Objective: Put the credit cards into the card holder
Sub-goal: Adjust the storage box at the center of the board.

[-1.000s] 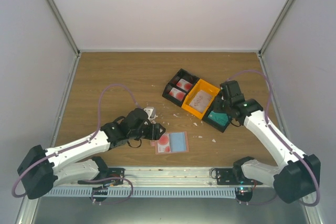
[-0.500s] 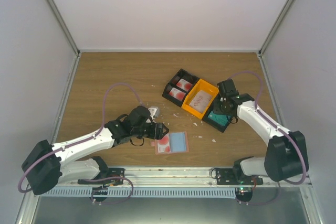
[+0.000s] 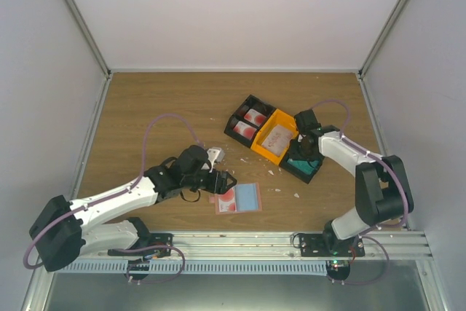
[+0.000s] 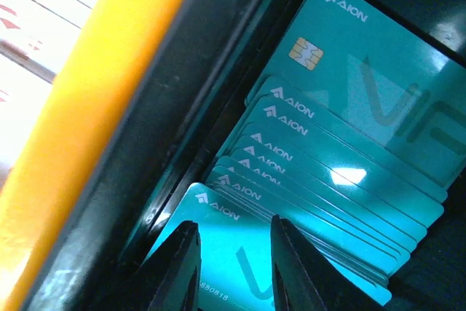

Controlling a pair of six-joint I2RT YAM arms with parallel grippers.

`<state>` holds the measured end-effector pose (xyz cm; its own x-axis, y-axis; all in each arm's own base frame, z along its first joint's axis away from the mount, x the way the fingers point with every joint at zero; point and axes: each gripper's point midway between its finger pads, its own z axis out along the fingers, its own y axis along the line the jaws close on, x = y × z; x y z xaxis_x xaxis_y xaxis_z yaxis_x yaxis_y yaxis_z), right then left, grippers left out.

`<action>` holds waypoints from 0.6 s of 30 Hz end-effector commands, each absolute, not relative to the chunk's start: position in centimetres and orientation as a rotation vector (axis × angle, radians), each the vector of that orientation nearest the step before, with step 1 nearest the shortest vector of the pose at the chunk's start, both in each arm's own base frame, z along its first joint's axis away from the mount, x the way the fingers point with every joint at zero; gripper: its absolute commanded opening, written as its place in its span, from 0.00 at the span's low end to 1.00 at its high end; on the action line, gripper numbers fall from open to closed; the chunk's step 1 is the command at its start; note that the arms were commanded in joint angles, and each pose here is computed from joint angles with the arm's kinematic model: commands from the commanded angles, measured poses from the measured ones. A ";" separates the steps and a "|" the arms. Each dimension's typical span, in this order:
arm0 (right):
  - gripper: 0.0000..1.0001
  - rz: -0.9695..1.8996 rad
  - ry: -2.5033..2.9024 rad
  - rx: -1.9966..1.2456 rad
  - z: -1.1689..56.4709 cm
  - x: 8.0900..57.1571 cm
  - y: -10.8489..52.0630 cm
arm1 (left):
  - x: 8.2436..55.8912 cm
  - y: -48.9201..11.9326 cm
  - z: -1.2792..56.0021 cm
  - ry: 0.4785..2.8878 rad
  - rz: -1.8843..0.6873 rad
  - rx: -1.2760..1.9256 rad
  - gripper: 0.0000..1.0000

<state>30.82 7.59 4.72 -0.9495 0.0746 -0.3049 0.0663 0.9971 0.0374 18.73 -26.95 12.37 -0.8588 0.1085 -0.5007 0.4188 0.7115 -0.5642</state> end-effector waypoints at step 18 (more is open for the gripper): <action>0.50 0.197 2.888 -0.235 5.0 33.5 11.1 | 20.8 -30.6 15.3 2.545 -1.104 0.314 0.67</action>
